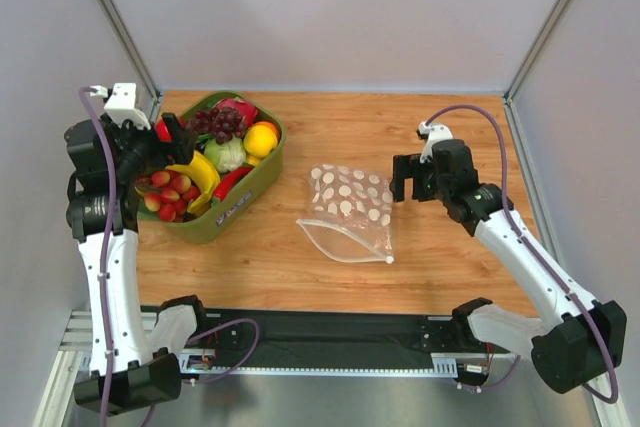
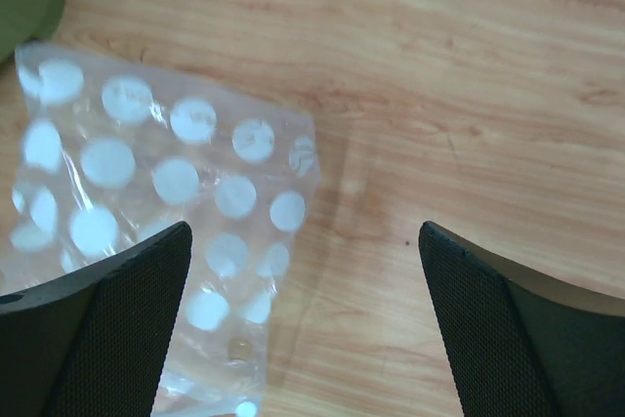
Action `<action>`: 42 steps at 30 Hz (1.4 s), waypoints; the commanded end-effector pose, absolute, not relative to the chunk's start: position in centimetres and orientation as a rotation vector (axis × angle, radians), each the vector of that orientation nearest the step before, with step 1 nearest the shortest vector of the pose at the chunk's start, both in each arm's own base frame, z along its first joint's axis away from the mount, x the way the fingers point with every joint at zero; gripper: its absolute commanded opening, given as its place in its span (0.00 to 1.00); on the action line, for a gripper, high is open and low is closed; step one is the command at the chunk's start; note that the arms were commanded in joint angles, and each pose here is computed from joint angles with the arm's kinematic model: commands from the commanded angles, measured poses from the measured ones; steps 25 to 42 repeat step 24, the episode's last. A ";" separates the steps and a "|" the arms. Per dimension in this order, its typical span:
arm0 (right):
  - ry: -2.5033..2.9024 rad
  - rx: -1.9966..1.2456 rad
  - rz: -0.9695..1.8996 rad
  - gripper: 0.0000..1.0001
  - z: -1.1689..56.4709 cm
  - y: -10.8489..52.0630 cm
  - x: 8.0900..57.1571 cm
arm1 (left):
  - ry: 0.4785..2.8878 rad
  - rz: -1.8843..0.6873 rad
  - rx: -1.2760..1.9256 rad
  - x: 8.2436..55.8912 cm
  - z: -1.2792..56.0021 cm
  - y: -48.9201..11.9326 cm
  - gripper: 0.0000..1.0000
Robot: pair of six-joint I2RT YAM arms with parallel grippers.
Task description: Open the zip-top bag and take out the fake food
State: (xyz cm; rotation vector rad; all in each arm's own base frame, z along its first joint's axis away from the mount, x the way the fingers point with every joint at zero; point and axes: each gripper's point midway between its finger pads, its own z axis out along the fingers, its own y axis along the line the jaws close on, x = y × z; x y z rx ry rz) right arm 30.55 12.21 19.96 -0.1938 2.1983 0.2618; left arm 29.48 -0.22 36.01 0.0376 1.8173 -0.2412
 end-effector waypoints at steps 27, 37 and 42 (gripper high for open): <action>1.956 -0.089 0.305 1.00 29.0 9.5 34.3 | 1.922 -0.085 -0.085 24.7 34.7 1.6 0.99; 1.956 -0.089 0.305 1.00 29.0 9.5 34.3 | 1.922 -0.085 -0.085 24.7 34.7 1.6 0.99; 1.956 -0.089 0.305 1.00 29.0 9.5 34.3 | 1.922 -0.085 -0.085 24.7 34.7 1.6 0.99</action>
